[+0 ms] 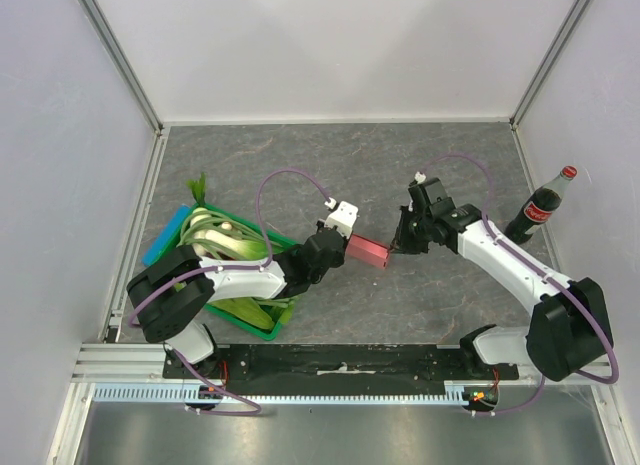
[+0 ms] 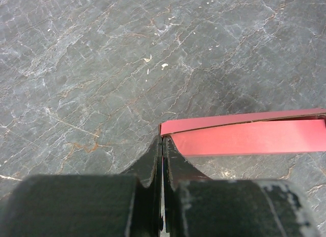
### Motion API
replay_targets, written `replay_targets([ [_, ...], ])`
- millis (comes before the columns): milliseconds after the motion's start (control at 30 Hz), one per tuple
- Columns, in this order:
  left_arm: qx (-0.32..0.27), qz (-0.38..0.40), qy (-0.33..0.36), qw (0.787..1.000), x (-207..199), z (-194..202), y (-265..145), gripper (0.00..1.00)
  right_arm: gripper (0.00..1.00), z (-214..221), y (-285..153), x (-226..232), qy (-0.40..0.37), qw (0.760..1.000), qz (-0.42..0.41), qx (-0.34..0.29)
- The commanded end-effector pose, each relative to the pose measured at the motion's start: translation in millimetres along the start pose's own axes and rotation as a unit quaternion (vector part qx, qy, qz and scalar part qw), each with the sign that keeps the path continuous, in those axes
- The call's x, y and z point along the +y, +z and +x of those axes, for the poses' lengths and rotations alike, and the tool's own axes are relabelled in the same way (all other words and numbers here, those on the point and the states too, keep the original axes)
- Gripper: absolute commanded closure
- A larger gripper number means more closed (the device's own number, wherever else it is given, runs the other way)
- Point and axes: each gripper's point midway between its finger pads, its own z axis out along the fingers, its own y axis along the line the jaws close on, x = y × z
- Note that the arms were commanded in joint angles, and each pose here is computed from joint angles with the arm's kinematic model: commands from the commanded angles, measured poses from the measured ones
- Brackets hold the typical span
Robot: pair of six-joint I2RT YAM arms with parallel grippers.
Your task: Fold the paper box
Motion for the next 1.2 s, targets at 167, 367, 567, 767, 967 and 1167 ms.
replay_targets([
  [167, 0.056, 0.031, 0.042, 0.997, -17, 36, -5, 0.98, 1.0, -9, -5, 40, 0.067, 0.991, -0.114, -0.004],
  [367, 0.057, 0.032, 0.037, 0.997, -19, 37, -4, 0.98, 0.9, -17, -6, 24, -0.025, 0.996, -0.071, -0.038],
  [567, 0.059, 0.032, 0.037, 0.997, -19, 38, -4, 0.98, 0.64, -13, -6, 11, -0.103, 0.993, -0.016, -0.056],
  [767, 0.061, 0.033, 0.036, 0.997, -20, 39, -4, 0.98, 0.67, -18, -7, 8, -0.136, 0.988, 0.021, -0.075],
  [967, 0.06, 0.033, 0.036, 0.997, -20, 39, -4, 0.98, 0.78, -14, -4, -3, -0.151, 0.984, 0.054, -0.075],
  [1167, 0.061, 0.03, 0.038, 0.997, -19, 40, -2, 0.98, 1.0, -18, -5, 6, -0.138, 0.986, 0.045, -0.08],
])
